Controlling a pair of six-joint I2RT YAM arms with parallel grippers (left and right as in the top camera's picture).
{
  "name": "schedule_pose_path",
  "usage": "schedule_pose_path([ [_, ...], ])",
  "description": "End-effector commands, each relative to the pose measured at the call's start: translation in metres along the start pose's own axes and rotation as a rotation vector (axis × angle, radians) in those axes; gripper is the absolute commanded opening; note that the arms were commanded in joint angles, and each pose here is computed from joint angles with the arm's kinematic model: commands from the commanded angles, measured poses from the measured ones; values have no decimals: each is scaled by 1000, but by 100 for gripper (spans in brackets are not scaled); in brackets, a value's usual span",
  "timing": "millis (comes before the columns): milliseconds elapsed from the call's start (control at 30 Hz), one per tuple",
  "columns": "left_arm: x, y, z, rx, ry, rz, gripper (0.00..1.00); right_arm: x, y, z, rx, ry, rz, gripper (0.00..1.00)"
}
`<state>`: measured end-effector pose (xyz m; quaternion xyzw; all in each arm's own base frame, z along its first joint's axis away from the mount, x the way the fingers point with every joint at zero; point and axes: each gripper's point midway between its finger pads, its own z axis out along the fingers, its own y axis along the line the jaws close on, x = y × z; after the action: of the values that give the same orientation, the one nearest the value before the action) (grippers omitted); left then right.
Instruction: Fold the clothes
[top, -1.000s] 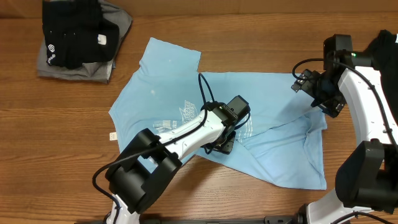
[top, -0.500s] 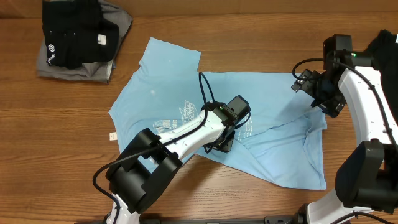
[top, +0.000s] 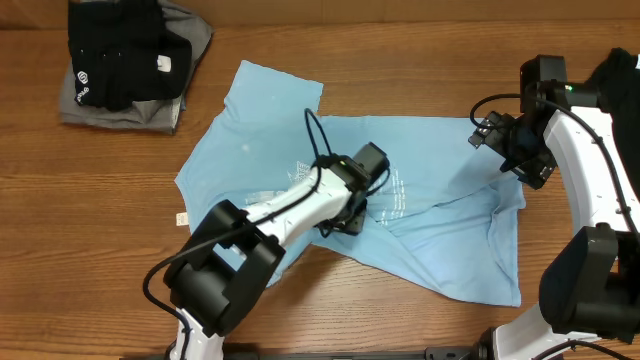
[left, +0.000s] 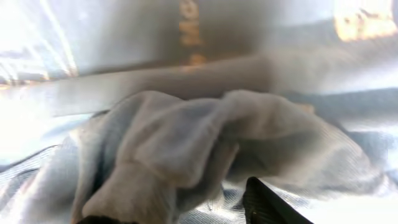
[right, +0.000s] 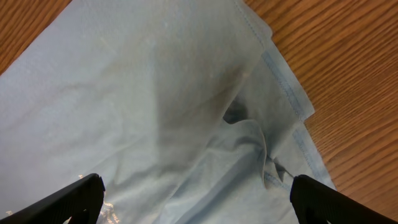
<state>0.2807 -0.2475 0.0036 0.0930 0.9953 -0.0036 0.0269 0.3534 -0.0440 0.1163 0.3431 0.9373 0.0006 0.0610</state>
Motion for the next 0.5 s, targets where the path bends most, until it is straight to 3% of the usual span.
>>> schedule_pose_path([
  [0,-7,2,-5,40,0,-12,47,0,0,3,-2,5,-1,100],
  [467,-7,1,-5,56,7,-4,38,0,0,3,-2,5,-20,100],
])
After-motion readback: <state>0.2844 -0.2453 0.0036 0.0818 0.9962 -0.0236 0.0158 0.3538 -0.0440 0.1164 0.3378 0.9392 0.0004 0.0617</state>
